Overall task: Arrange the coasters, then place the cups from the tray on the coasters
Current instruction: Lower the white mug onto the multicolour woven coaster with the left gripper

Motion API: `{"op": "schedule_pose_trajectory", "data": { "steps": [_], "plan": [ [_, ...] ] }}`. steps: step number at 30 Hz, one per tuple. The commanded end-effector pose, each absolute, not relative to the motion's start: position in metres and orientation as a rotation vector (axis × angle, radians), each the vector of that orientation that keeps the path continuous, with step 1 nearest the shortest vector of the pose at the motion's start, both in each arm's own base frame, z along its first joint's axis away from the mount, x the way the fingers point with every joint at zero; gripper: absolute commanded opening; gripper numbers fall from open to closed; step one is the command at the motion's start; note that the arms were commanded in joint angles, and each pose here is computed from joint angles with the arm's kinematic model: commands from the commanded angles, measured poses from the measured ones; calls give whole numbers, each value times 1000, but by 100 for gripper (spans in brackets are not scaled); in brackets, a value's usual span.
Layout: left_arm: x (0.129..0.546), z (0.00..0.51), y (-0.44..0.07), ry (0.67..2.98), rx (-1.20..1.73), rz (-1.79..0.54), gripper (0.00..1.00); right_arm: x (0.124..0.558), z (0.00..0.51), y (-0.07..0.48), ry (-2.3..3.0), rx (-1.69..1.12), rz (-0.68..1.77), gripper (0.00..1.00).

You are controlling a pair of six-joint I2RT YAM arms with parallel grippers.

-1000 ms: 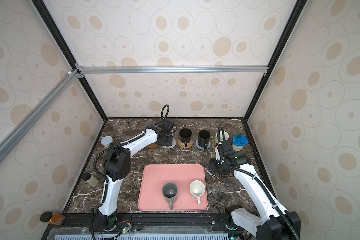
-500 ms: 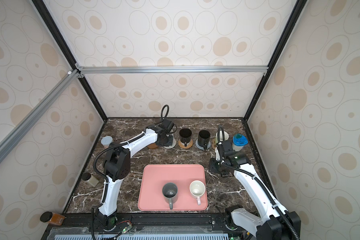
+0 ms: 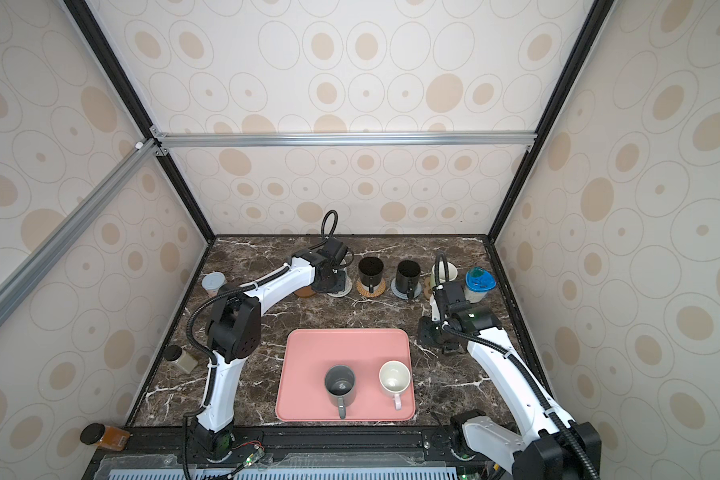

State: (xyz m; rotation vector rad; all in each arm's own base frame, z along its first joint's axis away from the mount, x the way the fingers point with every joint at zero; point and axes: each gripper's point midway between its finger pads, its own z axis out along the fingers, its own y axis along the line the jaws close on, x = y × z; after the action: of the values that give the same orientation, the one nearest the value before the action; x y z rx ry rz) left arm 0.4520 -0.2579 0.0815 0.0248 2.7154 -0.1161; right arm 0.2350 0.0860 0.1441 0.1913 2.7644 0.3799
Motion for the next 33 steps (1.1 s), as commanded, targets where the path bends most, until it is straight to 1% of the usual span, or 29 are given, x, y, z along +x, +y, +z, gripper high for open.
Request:
{"op": "schedule_pose_trajectory", "data": {
  "steps": [1, 9, 21, 25, 28, 33],
  "plan": [
    [462, 84, -255, 2682, -18, -121, 7, 229, 138, 86, 2792, 180, 373, 49],
    [460, 77, -256, 2695, -18, -124, 9, 229, 138, 86, 2789, 183, 371, 49],
    [459, 79, -256, 2689, -23, -136, 27, 229, 139, 86, 2788, 187, 374, 49],
    [458, 81, -258, 2689, -19, -141, 32, 229, 138, 86, 2791, 187, 375, 49],
    [457, 85, -260, 2682, -18, -150, 34, 229, 138, 86, 2788, 189, 376, 49],
    [457, 93, -266, 2668, -14, -189, 34, 230, 138, 87, 2790, 189, 378, 49]
  ]
}}
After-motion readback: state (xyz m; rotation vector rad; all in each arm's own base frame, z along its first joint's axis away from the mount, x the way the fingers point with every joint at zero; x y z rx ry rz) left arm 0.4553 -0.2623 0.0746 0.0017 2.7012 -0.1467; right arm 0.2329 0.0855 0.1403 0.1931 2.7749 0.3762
